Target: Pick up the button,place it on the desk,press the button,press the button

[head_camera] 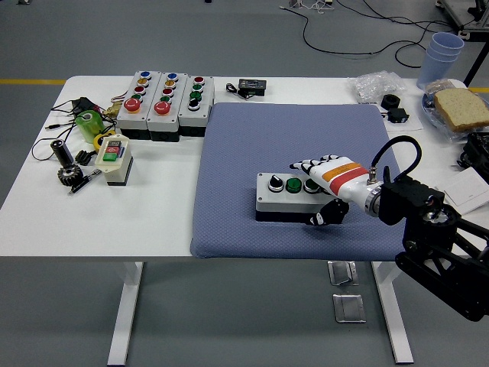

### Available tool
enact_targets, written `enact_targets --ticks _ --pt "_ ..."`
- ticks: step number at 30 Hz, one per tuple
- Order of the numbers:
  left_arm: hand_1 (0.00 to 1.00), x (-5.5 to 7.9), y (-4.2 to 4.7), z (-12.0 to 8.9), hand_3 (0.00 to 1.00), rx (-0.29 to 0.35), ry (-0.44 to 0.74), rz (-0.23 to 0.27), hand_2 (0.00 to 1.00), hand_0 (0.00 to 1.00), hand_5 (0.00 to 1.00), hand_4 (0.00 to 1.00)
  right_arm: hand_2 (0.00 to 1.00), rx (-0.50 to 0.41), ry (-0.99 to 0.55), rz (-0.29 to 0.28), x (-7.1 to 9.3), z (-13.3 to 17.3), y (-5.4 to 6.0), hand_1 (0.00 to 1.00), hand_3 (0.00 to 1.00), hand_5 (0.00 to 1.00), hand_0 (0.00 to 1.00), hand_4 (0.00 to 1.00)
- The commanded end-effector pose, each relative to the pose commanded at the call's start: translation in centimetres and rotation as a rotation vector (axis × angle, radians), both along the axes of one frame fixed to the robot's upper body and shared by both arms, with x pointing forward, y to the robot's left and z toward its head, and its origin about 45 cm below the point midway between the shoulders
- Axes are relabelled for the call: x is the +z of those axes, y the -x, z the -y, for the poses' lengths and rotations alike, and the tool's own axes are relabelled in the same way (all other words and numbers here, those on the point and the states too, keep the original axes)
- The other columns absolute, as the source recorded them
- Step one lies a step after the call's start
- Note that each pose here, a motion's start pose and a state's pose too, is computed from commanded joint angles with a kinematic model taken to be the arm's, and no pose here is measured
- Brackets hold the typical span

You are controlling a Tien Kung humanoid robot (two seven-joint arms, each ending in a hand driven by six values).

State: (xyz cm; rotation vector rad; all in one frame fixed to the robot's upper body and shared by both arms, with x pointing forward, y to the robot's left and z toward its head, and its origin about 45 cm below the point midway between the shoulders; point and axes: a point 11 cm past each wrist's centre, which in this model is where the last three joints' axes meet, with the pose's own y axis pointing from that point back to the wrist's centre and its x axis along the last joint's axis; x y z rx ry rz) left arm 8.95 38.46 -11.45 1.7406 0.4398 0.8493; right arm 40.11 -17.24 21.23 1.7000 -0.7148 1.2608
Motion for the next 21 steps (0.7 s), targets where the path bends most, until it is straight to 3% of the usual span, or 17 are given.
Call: enact_targets --ticks 5,9,10,11,16,17,19,21 --pt "0.636 0.0 0.04 0.0 0.555 0.002 0.001 0.001 0.641 0.652 0.849 0.326 0.993 -0.01 -0.091 0.016 0.6 0.2 0.8 0.874 0.998 0.28 0.952 0.998" --pt "0.636 0.0 -0.05 0.0 0.555 0.0 0.0 0.004 0.641 0.652 0.849 0.326 0.993 -0.013 -0.195 0.061 2.2 0.1 1.5 0.874 0.998 0.28 0.952 0.998" --pt "0.636 0.0 -0.12 0.0 0.555 -0.002 -0.001 0.005 0.641 0.652 0.849 0.326 0.993 -0.018 -0.229 0.082 2.9 0.2 1.6 0.874 0.998 0.28 0.952 0.998" --pt "0.636 0.0 -0.16 0.0 0.555 -0.003 -0.002 0.006 0.642 0.651 0.851 0.326 0.976 -0.025 -0.248 0.1 3.3 0.4 1.7 0.802 0.998 0.264 0.856 0.998" --pt "0.636 0.1 -0.35 -0.1 0.555 -0.004 -0.005 0.011 0.642 0.651 0.851 0.326 0.976 -0.111 -0.323 0.229 5.7 2.1 1.9 0.802 0.998 0.264 0.856 0.998" --pt "0.636 0.1 -0.37 -0.1 0.556 -0.004 -0.005 0.012 0.641 0.652 0.852 0.326 0.71 -0.127 -0.332 0.254 6.0 2.6 2.0 0.419 0.869 0.267 0.44 0.982" --pt "0.636 0.1 -0.39 -0.2 0.556 -0.002 -0.006 0.013 0.641 0.652 0.852 0.326 0.71 -0.16 -0.354 0.3 6.5 3.8 2.2 0.419 0.869 0.267 0.44 0.982" --pt "0.636 0.1 -0.4 -0.2 0.556 -0.002 -0.006 0.014 0.641 0.652 0.852 0.326 0.71 -0.167 -0.36 0.309 6.6 4.1 2.2 0.419 0.869 0.267 0.44 0.982"
